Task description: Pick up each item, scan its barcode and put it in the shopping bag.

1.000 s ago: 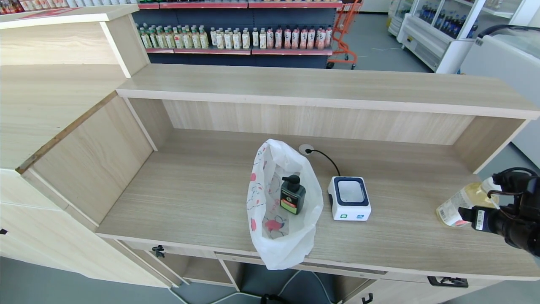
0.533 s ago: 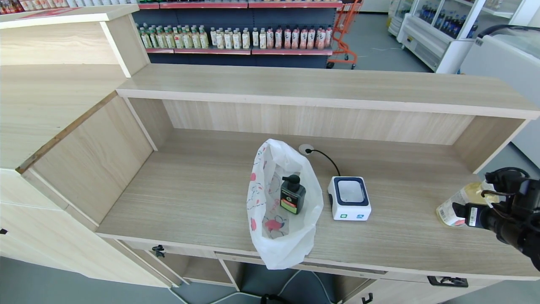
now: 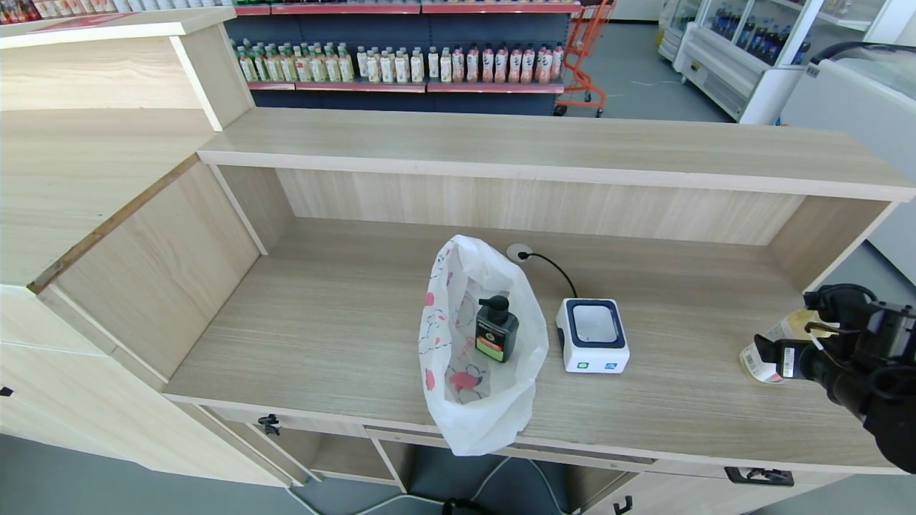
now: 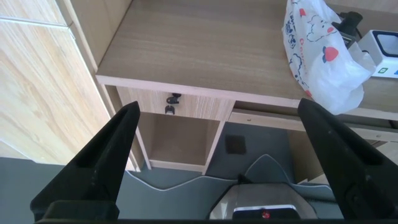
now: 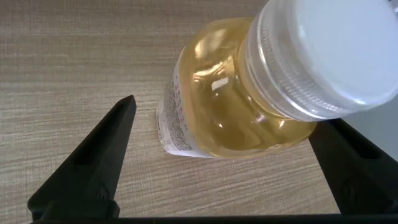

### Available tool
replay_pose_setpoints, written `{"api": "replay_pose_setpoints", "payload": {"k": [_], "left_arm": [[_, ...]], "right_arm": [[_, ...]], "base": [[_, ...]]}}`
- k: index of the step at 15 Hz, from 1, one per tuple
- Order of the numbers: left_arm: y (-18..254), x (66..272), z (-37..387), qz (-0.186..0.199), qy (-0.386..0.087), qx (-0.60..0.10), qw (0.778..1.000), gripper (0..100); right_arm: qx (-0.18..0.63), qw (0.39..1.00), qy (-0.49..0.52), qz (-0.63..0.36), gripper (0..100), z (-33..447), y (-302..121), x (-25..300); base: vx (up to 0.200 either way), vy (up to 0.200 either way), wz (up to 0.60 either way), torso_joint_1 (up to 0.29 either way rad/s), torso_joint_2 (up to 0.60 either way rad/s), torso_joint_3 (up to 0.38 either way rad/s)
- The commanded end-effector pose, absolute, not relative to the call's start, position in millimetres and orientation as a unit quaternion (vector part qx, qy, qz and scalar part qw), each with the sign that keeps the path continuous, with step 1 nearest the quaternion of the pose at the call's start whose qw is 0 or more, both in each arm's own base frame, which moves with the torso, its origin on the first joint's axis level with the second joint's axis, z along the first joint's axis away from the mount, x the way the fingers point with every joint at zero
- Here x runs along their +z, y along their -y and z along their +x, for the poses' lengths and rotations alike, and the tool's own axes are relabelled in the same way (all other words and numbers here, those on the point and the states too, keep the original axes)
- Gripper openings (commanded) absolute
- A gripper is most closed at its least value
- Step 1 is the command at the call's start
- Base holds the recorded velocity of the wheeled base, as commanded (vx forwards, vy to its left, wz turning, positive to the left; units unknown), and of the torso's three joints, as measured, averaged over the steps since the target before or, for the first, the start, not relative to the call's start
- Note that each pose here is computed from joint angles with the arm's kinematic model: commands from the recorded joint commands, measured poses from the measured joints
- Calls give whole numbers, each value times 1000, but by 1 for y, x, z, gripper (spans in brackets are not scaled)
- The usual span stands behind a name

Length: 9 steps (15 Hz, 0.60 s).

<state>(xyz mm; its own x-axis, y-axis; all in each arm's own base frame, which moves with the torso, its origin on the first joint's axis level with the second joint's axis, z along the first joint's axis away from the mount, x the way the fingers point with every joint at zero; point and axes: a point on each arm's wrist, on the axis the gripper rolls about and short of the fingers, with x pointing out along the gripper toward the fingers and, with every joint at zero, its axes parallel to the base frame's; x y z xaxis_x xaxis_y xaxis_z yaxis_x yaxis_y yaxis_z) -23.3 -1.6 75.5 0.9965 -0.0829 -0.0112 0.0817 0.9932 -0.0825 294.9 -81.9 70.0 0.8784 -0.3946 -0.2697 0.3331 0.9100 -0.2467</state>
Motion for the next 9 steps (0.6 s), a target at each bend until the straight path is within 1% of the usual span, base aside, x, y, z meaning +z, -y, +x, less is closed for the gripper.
{"api": "replay_pose_setpoints", "payload": {"k": [1,9], "left_arm": [[2,75,-23,-41,-7,-41,998,100],[2,75,-23,-41,-7,-41,998,100]], "right_arm": [[-182,964,-166,-104,100,299,82,60],[-163,969,-143,-116,100,312,85,47]], "base": [[0,0,0,0,0,0],[0,0,0,0,0,0]]}}
